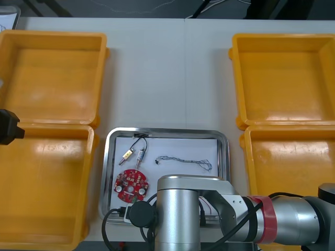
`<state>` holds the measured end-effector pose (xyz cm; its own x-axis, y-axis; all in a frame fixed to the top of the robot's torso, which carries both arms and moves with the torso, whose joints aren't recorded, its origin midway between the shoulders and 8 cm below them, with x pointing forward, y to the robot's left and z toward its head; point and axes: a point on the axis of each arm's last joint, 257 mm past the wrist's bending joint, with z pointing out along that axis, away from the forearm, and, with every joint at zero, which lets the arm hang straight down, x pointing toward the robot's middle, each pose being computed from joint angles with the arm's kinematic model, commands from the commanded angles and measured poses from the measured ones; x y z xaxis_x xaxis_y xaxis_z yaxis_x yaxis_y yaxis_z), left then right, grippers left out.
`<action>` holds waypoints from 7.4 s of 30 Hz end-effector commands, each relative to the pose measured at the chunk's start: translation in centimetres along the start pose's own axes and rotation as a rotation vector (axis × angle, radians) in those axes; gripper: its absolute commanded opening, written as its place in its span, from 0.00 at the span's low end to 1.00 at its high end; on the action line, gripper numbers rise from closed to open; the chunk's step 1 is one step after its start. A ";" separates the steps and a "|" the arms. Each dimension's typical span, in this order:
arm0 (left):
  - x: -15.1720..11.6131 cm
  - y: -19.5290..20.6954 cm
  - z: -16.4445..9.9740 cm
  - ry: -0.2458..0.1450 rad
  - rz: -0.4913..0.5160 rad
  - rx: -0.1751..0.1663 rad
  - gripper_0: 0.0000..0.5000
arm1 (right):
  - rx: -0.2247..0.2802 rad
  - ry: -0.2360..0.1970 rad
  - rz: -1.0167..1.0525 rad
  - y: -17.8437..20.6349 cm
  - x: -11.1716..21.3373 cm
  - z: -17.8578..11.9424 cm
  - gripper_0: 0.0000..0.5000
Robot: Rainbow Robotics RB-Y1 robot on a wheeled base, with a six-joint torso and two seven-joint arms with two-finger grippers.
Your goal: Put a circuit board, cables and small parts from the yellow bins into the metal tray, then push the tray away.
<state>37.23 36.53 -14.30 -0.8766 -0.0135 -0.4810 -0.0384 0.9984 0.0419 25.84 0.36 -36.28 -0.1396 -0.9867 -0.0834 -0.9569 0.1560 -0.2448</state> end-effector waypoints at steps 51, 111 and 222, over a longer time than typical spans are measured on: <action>0.3 0.0 -0.5 -0.013 0.069 0.006 1.00 | 0.068 -0.067 -0.028 -7.1 -2.2 -3.4 0.00; 0.3 0.0 -0.5 -0.013 0.069 0.006 1.00 | 0.348 -0.070 -0.156 -24.5 -4.0 -7.2 0.00; 0.3 0.0 -0.5 -0.013 0.069 0.006 1.00 | 0.550 -0.067 -0.174 -37.1 -5.1 -13.4 1.00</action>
<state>37.23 36.52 -14.30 -0.8766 -0.0131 -0.4811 -0.0379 0.9984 0.0418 59.11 -3.63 -17.46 -0.0160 -0.9998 -0.0134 -0.7051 0.0207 -0.7088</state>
